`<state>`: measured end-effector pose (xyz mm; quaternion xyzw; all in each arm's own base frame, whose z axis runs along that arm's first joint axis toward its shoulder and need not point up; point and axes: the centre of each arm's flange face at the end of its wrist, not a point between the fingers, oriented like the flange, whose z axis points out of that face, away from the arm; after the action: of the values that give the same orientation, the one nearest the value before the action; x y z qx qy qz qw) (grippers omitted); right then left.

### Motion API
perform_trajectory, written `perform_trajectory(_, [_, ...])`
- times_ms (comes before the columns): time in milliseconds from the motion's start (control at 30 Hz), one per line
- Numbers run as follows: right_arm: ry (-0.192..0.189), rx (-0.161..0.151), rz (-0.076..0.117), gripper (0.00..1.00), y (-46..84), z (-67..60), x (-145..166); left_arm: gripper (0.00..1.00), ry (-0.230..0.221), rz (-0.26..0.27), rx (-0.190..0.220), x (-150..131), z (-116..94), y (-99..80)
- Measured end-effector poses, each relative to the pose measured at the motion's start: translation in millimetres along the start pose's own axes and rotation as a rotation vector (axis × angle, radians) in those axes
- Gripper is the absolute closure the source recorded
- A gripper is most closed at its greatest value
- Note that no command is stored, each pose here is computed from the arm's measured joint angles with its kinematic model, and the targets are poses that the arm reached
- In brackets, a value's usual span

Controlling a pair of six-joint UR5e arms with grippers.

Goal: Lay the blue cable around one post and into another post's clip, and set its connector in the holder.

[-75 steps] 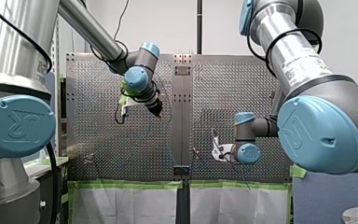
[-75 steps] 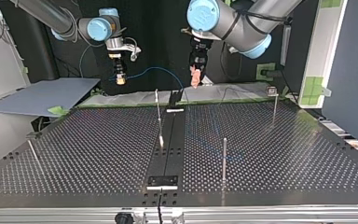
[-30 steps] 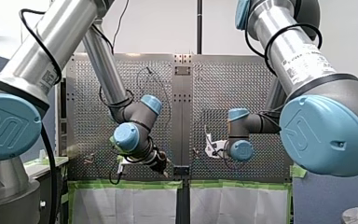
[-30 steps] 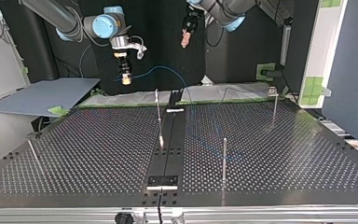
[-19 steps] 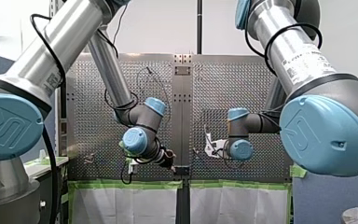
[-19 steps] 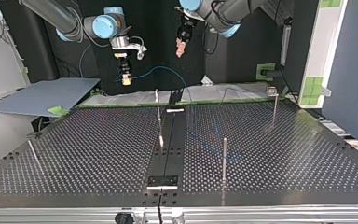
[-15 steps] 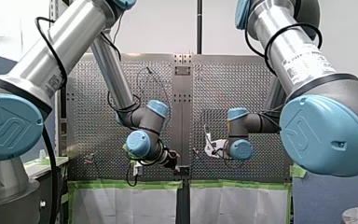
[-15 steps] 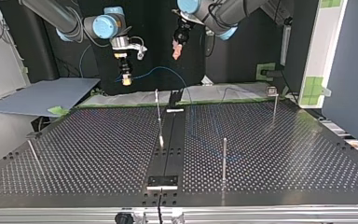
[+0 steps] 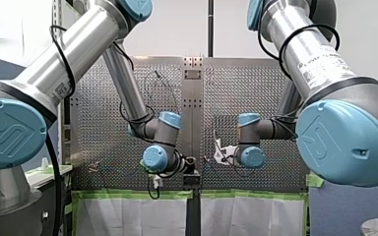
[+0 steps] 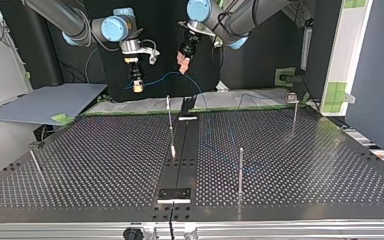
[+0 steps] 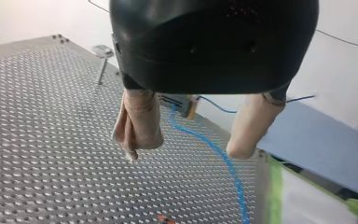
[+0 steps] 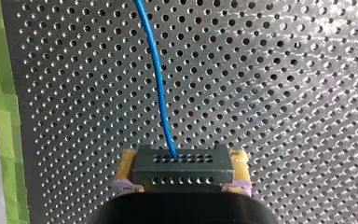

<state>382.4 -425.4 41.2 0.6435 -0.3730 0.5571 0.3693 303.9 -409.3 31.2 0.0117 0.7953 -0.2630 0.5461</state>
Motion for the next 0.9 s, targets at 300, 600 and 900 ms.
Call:
perform_trajectory(300, [0.001,0.002,0.001,1.0,-1.1,0.5,0.9,0.0,-0.069,-0.049,0.058,2.0,27.7,-10.9])
perform_trajectory(600, [0.006,0.002,0.002,1.0,-1.0,3.4,3.5,0.0,-0.11,-0.074,0.109,23.4,51.8,-20.3])
perform_trajectory(900, [0.007,0.002,0.003,1.0,-1.1,4.0,4.3,0.0,-0.124,-0.084,0.1,49.7,61.9,-11.6])
